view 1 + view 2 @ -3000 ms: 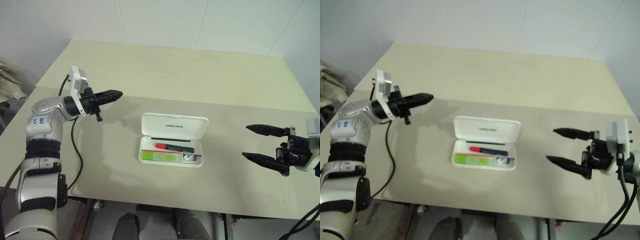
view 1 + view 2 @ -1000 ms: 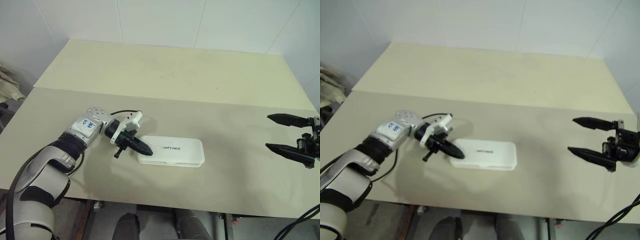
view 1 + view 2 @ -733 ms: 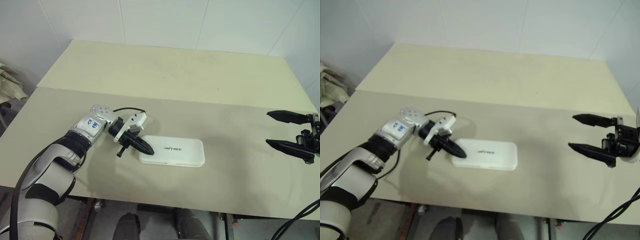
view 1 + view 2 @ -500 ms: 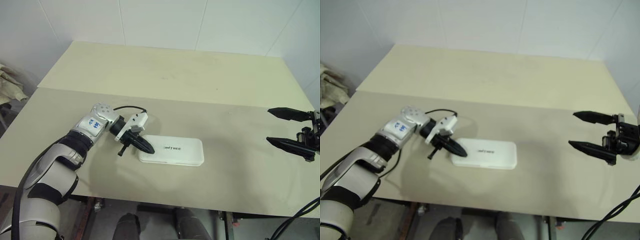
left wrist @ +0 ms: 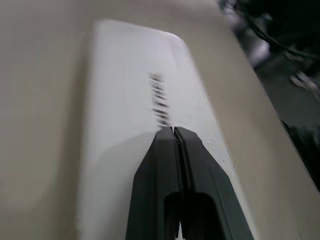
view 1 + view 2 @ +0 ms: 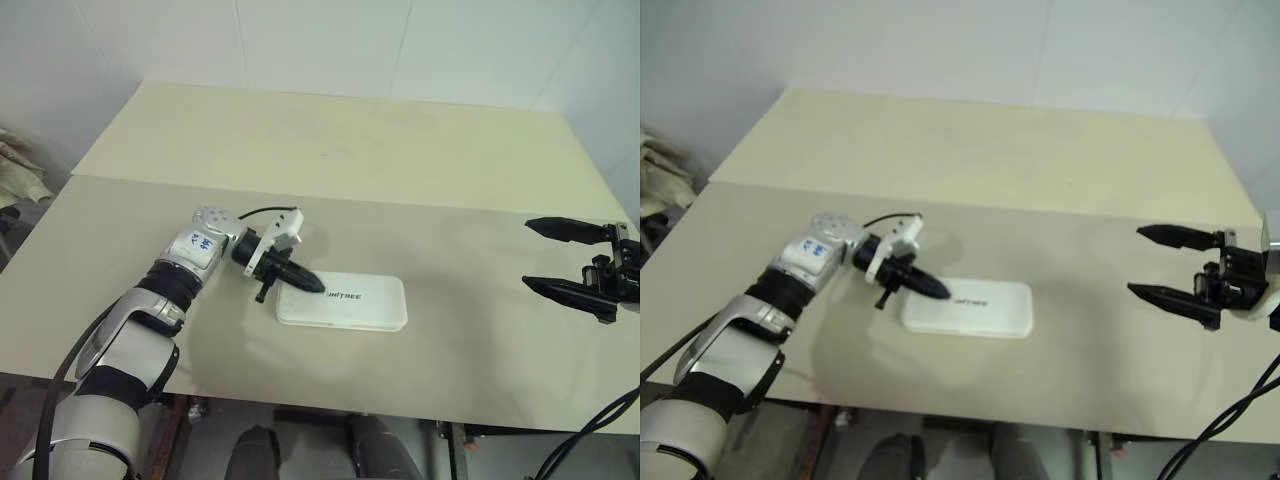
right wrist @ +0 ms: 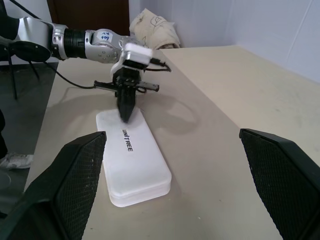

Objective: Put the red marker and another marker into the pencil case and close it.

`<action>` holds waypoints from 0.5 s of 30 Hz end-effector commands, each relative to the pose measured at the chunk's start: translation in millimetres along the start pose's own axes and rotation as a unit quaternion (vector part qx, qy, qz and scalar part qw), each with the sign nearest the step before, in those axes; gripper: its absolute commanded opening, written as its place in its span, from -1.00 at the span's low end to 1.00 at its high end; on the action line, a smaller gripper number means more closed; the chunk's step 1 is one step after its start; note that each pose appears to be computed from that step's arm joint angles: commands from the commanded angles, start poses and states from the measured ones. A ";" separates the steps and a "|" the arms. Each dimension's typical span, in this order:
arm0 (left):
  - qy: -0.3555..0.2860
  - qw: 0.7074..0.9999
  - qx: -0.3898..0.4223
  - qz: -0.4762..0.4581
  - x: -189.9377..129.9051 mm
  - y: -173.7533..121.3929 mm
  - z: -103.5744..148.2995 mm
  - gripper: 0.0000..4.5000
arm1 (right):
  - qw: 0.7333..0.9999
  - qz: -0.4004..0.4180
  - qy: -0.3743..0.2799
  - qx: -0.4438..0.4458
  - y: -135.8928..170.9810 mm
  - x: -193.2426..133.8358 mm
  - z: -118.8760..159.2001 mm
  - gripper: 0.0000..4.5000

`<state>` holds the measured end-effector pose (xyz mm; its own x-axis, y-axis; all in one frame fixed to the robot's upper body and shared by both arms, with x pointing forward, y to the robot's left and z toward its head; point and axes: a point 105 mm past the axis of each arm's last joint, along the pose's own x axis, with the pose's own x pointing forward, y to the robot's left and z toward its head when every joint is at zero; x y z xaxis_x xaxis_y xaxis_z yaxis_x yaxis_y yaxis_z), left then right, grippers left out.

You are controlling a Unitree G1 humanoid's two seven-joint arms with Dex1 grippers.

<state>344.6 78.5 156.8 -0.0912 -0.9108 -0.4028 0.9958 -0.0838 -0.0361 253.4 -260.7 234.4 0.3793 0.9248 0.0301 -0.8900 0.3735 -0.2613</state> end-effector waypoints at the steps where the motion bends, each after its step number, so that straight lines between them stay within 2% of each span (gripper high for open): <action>1: -0.060 0.998 0.028 0.012 -8.8 -14.0 17.4 -0.97 | 1.000 0.002 -0.007 -0.013 -3.9 4.9 5.4 1.00; 3: -0.093 0.993 0.043 0.053 -13.4 -14.0 22.8 -0.97 | 1.000 0.002 -0.007 -0.013 -6.9 7.4 6.3 1.00; 6: -0.180 0.977 0.065 0.095 -23.4 -17.4 41.3 -0.71 | 1.000 0.003 -0.005 -0.013 -12.1 9.2 7.7 1.00; 9: -0.188 0.971 0.095 0.113 -34.3 -29.5 37.1 -0.30 | 1.000 0.008 -0.001 -0.013 -15.9 11.4 8.7 1.00; 15: -0.180 0.973 0.120 0.080 -39.3 -48.7 30.6 0.62 | 1.000 0.016 0.000 -0.019 -27.4 13.7 12.7 1.00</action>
<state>308.5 102.8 191.2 0.0669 -0.9968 -0.0430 0.9823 0.0582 0.1778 283.3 -255.8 245.6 0.3755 0.9262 0.0331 -0.8918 0.3708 -0.2592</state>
